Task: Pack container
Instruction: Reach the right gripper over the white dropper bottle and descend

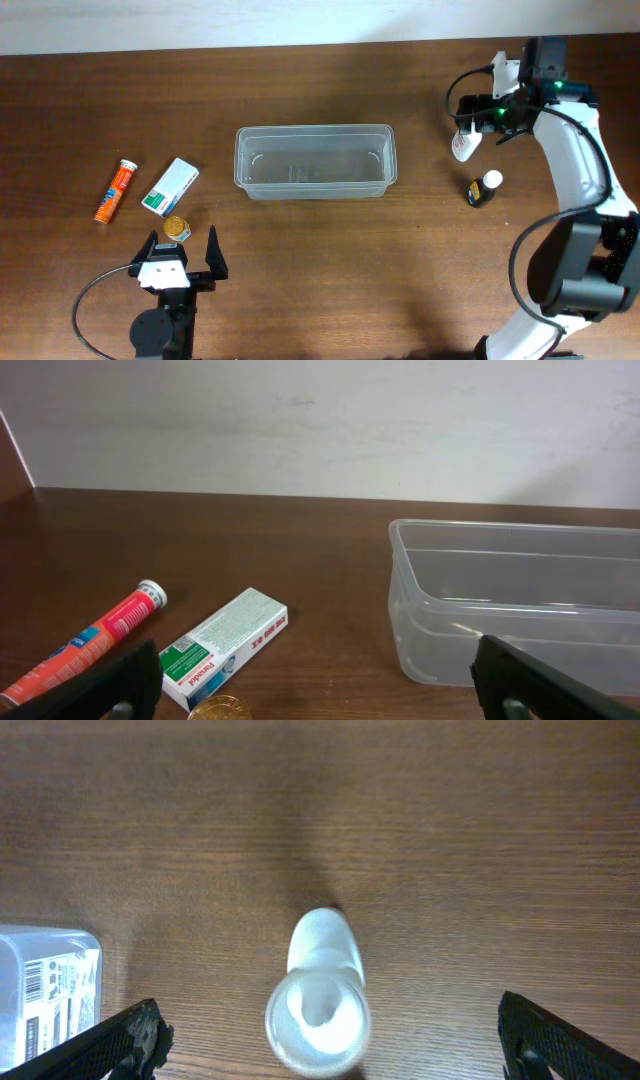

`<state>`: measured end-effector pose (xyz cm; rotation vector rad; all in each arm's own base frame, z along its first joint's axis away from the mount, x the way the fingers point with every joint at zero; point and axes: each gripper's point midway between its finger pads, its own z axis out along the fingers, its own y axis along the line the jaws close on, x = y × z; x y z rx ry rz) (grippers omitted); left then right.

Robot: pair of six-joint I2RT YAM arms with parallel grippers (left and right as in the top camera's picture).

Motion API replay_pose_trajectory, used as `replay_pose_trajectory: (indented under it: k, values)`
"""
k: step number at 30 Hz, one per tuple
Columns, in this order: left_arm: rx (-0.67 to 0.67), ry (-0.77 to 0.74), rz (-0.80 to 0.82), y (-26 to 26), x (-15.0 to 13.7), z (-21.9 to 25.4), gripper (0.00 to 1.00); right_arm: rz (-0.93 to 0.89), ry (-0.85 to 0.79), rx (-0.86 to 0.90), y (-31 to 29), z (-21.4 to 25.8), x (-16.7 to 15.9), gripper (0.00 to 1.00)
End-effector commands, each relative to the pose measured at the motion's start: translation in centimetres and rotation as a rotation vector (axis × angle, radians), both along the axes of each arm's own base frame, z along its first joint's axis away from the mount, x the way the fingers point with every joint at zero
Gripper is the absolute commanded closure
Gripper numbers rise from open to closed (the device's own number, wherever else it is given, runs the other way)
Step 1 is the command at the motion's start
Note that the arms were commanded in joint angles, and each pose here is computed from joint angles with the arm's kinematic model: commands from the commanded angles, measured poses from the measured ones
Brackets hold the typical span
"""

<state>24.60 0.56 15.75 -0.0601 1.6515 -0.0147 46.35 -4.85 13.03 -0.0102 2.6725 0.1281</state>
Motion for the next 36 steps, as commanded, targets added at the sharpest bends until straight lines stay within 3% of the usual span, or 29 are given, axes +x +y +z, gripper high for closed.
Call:
replay_pose_trajectory:
  k: [1, 4, 21, 26, 33, 36]
  values:
    - [-0.008, 0.002, 0.014, 0.3, 0.0, -0.2, 0.01, 0.019, -0.002, 0.034, 0.3, -0.6, 0.7, 0.01]
    - [-0.008, 0.002, 0.014, 0.3, 0.0, -0.2, 0.01, 0.02, 0.004, 0.034, 0.3, -1.2, 1.0, 0.0]
    - [-0.008, 0.002, 0.014, 0.3, 0.0, -0.2, 0.01, 0.032, 0.074, 0.033, 0.1, -5.6, 1.4, 0.2]
    - [-0.008, 0.002, 0.014, 0.3, 0.0, -0.2, 0.01, 0.032, 0.078, 0.034, 0.1, -5.8, 1.4, 0.34]
    - [-0.008, 0.002, 0.014, 0.3, 0.0, -0.2, 0.01, 0.032, 0.076, 0.034, 0.1, -5.8, 1.4, 0.61]
    - [-0.008, 0.002, 0.014, 0.3, 0.0, -0.2, 0.01, 0.031, 0.079, 0.035, 0.1, -5.8, 1.4, 0.66]
